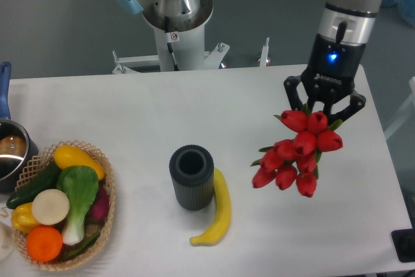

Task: Insert the flowers into the vase
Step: 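Carry the red tulip bunch in the gripper toward the grey vase, then lower the tulip stems into the grey vase opening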

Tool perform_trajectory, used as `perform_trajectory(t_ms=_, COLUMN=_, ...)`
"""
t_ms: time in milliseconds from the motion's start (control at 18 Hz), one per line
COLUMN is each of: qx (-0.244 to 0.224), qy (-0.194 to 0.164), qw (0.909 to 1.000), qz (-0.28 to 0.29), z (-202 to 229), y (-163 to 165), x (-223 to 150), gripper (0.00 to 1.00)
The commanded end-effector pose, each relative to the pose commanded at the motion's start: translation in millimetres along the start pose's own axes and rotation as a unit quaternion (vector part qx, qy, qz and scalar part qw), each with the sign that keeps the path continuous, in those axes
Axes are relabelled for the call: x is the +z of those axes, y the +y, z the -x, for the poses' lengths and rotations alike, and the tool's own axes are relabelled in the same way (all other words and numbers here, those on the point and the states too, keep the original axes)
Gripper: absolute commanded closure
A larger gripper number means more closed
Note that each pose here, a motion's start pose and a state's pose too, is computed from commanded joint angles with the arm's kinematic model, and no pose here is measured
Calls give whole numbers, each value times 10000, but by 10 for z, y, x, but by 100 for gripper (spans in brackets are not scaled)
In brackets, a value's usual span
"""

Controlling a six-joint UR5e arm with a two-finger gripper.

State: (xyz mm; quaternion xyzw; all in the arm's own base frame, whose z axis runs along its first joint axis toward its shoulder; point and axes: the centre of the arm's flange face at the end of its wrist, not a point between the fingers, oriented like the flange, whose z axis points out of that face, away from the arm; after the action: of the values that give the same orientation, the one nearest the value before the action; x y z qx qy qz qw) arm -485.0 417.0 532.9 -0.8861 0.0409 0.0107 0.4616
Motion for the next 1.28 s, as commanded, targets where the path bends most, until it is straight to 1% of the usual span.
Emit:
perform_trajectory(t_ms=56, qx=-10, qy=141, qw=9993, qz=-335, z=-18, y=-53, x=-12, gripper=100)
perform_trajectory(t_ms=167, qx=-187, qy=368, qw=9960, qz=-795, z=-44, y=-132, x=-43, gripper=100)
perform_trajectory(t_ms=278, qx=-116, qy=472, qw=9928, qz=-1098, z=-69, y=-165, x=-62, gripper=100)
perform_trajectory(t_ms=444, qx=-115, qy=673, qw=9883, qz=-1367, z=-100, y=-197, x=-16, gripper=100)
perform_trajectory(t_ms=500, qx=-155, qy=825, qw=9847, qz=-1526, z=-139, y=-194, x=25, gripper=100)
perform_trajectory(t_ms=556, qx=-220, qy=1038, qw=9782, qz=-1783, z=-187, y=-178, x=68, gripper=100)
perform_trajectory(t_ms=667, qx=-432, qy=1408, qw=9631, qz=-2255, z=-262, y=-42, x=137, gripper=100)
perform_trajectory(t_ms=722, qx=-541, qy=1543, qw=9564, qz=-2420, z=-298, y=31, x=172, gripper=100)
perform_trajectory(t_ms=778, qx=-627, qy=1636, qw=9518, qz=-2518, z=-349, y=94, x=201, gripper=100)
perform_trajectory(t_ms=1000, qx=-729, qy=1786, qw=9426, qz=-2725, z=-568, y=301, x=269, gripper=100)
perform_trajectory(t_ms=1278, qx=-726, qy=1786, qw=9421, qz=-2745, z=-726, y=565, x=378, gripper=100)
